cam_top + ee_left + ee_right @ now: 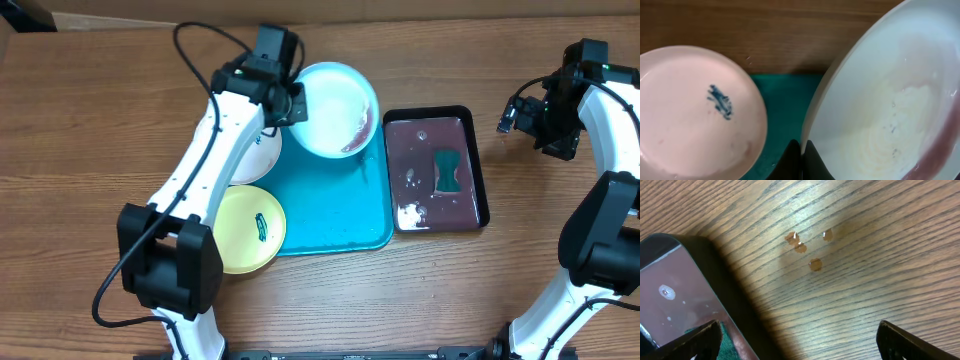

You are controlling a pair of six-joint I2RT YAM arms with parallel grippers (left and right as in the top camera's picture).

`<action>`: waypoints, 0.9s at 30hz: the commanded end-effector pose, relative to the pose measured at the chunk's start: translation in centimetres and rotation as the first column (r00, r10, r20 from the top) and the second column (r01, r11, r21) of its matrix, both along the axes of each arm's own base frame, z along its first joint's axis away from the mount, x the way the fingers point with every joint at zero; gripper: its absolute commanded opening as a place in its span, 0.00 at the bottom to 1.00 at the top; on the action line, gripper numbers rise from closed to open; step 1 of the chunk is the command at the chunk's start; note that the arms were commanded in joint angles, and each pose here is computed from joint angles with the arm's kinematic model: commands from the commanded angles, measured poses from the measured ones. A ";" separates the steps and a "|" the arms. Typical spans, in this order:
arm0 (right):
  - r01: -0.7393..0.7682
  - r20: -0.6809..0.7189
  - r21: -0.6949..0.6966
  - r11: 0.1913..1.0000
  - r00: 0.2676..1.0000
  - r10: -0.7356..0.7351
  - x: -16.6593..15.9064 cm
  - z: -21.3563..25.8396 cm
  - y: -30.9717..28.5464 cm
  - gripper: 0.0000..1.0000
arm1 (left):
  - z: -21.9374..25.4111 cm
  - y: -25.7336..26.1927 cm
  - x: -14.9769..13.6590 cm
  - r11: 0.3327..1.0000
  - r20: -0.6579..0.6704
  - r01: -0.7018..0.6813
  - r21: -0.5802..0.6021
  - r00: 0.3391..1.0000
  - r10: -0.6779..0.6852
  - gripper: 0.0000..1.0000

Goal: Clean dirty plates on tray and stack at the side
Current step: 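Lift the white plate with the left gripper and carry it rightward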

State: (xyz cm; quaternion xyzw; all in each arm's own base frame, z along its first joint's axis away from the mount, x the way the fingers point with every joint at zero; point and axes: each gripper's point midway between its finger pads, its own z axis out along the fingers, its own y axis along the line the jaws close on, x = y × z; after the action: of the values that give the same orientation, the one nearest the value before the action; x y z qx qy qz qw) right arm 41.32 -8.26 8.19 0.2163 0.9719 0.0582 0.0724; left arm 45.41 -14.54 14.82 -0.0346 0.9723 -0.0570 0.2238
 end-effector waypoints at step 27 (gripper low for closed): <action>0.000 0.053 -0.019 1.000 0.999 0.001 0.7 1.8 -0.2 1.00 | 16.9 -16.9 -6.9 0.666 0.612 -0.244 0.705 0.684 -0.398 0.04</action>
State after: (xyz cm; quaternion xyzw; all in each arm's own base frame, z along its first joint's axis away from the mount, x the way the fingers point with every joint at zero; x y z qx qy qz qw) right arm 41.30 -8.26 8.19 0.2163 0.9719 0.0582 0.0720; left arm 40.00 -32.63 27.74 0.1459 0.7868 0.2107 0.5615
